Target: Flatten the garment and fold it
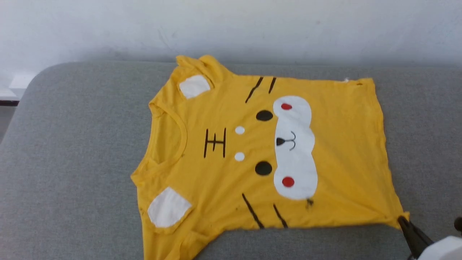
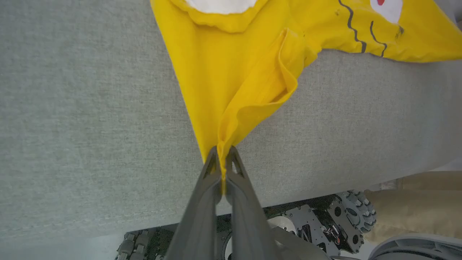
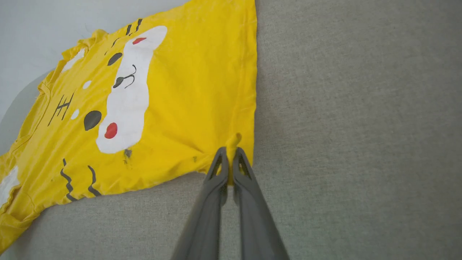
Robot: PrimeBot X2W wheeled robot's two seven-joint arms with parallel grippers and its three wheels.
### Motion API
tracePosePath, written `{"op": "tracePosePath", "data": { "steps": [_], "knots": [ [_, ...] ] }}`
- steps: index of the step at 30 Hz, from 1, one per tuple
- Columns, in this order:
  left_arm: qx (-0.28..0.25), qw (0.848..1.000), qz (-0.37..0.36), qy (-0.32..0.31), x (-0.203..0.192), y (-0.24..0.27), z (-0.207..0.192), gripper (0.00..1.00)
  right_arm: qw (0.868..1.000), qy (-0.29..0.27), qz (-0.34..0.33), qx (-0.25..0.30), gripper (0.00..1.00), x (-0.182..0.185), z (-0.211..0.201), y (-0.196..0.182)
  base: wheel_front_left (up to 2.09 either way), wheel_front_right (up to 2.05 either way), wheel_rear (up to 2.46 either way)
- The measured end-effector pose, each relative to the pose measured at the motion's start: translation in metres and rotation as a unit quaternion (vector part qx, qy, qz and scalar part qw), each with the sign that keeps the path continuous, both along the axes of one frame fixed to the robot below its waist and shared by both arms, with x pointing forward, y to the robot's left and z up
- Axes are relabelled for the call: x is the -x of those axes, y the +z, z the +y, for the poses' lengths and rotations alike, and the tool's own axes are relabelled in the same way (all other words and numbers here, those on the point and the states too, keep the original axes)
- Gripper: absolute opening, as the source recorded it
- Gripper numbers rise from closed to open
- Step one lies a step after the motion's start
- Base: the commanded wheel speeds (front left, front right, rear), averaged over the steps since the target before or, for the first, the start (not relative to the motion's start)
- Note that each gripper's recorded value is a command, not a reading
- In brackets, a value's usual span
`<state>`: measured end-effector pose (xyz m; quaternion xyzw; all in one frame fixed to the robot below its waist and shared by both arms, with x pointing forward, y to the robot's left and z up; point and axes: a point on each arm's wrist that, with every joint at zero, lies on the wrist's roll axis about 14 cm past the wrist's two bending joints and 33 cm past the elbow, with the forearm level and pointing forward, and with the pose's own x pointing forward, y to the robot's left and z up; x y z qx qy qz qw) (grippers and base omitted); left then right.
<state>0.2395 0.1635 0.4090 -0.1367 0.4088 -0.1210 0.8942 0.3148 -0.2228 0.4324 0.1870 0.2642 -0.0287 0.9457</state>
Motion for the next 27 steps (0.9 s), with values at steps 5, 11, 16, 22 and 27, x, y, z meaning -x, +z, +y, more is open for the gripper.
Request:
{"op": "tracePosePath", "data": {
  "steps": [5, 11, 16, 22, 27],
  "knots": [
    [-0.003, 0.998, 0.059, 0.006, 0.033, -0.008, 0.007, 0.0, 0.998, 0.0, 0.056, -0.011, 0.0, 0.034, -0.004, -0.015, 0.0, 0.0, 0.0],
    [0.012, 0.997, 0.081, 0.016, 0.054, -0.003, 0.005, 0.0, 0.996, -0.003, 0.092, -0.022, 0.0, 0.064, -0.008, -0.021, 0.0, 0.0, 0.0],
    [0.005, 0.999, 0.027, 0.034, 0.042, 0.015, 0.012, 0.0, 0.997, -0.01, 0.07, -0.028, 0.0, 0.064, -0.012, -0.011, 0.0, 0.0, 0.0],
    [-0.018, 0.998, -0.064, 0.018, 0.006, 0.04, 0.015, 0.0, 1.0, -0.002, 0.03, -0.003, 0.0, 0.041, -0.011, 0.006, 0.0, 0.0, 0.0],
    [-0.045, 0.991, -0.126, -0.016, -0.031, 0.059, 0.015, 0.0, 1.0, 0.011, -0.004, 0.017, 0.0, 0.011, -0.01, 0.022, 0.0, 0.0, 0.0]
  ]
}}
